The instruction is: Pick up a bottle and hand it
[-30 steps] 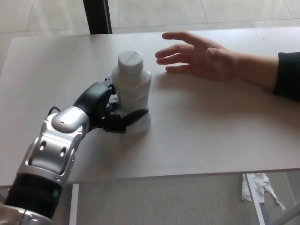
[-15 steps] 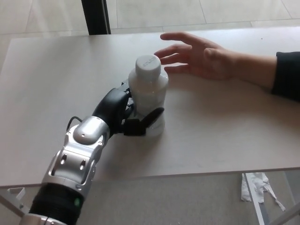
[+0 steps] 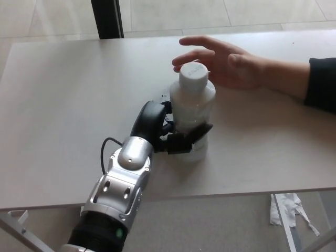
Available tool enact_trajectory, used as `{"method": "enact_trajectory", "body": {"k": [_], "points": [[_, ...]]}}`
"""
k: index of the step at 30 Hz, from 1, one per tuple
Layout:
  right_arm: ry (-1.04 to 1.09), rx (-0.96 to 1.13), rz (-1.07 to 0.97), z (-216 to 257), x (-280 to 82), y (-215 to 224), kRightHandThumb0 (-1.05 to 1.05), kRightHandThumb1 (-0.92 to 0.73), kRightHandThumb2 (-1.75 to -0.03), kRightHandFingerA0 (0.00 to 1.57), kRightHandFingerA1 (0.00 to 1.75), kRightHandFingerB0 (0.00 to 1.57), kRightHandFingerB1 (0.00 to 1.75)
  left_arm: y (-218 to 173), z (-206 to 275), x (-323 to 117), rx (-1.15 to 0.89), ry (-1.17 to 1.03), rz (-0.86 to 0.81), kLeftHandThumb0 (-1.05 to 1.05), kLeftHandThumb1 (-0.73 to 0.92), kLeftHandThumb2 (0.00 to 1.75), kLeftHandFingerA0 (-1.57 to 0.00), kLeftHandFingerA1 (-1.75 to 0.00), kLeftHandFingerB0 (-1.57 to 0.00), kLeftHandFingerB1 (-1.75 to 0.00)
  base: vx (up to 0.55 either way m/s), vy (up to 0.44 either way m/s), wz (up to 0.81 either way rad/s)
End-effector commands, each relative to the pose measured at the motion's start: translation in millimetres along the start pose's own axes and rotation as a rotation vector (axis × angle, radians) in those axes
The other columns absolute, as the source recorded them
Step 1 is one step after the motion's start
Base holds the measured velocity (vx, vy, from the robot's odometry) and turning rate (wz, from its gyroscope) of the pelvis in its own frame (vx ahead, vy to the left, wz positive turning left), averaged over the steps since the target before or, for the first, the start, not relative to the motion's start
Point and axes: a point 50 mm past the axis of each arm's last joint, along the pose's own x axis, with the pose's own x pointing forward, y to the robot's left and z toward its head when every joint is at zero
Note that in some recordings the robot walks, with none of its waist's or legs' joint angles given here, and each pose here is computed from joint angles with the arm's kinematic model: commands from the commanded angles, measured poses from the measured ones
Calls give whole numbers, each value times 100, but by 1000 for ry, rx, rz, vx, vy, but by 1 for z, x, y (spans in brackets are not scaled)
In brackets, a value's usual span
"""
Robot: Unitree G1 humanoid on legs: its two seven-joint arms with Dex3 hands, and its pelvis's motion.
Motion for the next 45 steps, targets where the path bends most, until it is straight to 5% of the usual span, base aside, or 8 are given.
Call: {"method": "enact_trajectory", "body": {"k": [1,6,9,14,29,33,37,45], "points": [[-80,56,-44,14,3,1,-47,-46,-86,62,76,33,54,10,-15,-8,59,-53,494,-18,76,90,-77,-175,-65,-158,0,0,0],[-72,47,-53,13,3,-1,-43,-62,-58,63,71,39,43,13,-16,-8,58,-66,533,-18,68,103,-77,-175,-65,-167,0,0,0],[-76,73,-52,12,2,-1,-39,-63,-59,65,73,41,43,18,-16,-8,50,-64,559,-20,76,83,-71,-175,-67,-131,0,0,0],[-70,77,-58,12,2,-3,-38,-64,-59,67,73,41,41,30,-3,-6,49,-160,568,-14,59,103,-78,-175,-64,-169,0,0,0],[-69,33,-38,20,6,-1,-43,-58,-57,60,73,38,43,68,135,23,152,-329,570,-22,63,83,-77,-138,-78,-104,0,0,0],[-73,37,-34,22,7,1,-42,-58,-58,64,76,39,44,60,146,27,113,-345,559,-19,62,84,-79,-166,-77,-105,0,0,0],[-82,24,-29,24,7,3,-41,-59,-58,60,75,41,44,47,153,32,92,-327,546,-24,66,72,-85,-119,-74,-67,0,0,0],[-86,40,-4,31,11,15,-39,-57,-57,62,72,44,40,17,137,43,82,-248,433,-17,67,79,-86,-128,-77,-82,0,0,0]]}}
